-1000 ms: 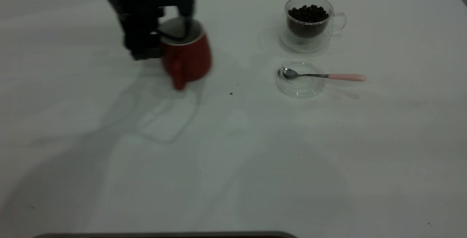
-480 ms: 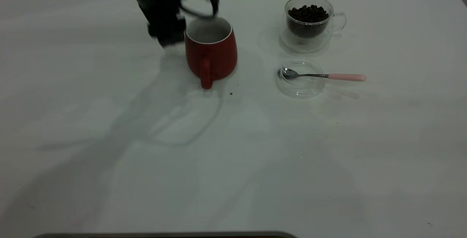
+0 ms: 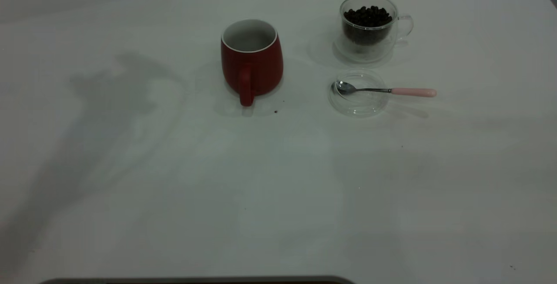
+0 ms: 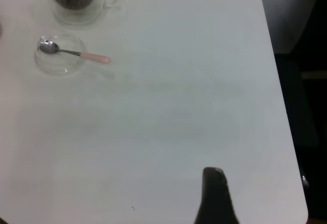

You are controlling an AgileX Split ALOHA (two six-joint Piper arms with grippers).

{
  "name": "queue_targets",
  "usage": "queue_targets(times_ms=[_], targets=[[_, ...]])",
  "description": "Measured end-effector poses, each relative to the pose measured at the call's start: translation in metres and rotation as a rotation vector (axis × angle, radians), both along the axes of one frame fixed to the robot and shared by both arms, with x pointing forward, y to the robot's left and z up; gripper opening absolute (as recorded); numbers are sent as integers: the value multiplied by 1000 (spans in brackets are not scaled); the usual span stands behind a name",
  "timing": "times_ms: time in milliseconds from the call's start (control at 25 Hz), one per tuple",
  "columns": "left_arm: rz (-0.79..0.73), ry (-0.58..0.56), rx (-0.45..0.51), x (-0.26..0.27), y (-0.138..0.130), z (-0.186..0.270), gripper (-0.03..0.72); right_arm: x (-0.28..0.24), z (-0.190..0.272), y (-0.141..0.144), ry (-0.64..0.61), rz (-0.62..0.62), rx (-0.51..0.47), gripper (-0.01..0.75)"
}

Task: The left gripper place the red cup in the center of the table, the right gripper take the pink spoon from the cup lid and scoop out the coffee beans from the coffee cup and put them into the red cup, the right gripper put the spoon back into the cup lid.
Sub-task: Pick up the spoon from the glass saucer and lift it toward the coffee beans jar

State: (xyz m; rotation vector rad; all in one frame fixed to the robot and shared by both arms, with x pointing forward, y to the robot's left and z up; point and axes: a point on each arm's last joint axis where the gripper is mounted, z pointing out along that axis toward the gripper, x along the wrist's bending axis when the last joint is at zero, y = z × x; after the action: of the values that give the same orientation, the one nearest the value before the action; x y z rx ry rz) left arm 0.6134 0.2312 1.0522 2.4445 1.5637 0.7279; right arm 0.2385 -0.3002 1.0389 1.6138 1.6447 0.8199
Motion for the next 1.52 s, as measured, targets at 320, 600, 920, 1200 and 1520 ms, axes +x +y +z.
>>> queue_targets(times_ms=[320, 600, 920, 1200, 1520], targets=[[195, 29, -34, -90, 32, 92, 588, 0, 0, 0, 0, 0, 0, 575], [196, -104, -119, -165, 46, 133, 588, 0, 0, 0, 0, 0, 1, 575], [178, -189, -201, -270, 65, 110, 588, 0, 0, 0, 0, 0, 1, 575], [152, -259, -286, -341, 75, 61, 588, 0, 0, 0, 0, 0, 1, 575], [-4, -259, -395, -374, 67, 18, 588, 0, 0, 0, 0, 0, 1, 575]])
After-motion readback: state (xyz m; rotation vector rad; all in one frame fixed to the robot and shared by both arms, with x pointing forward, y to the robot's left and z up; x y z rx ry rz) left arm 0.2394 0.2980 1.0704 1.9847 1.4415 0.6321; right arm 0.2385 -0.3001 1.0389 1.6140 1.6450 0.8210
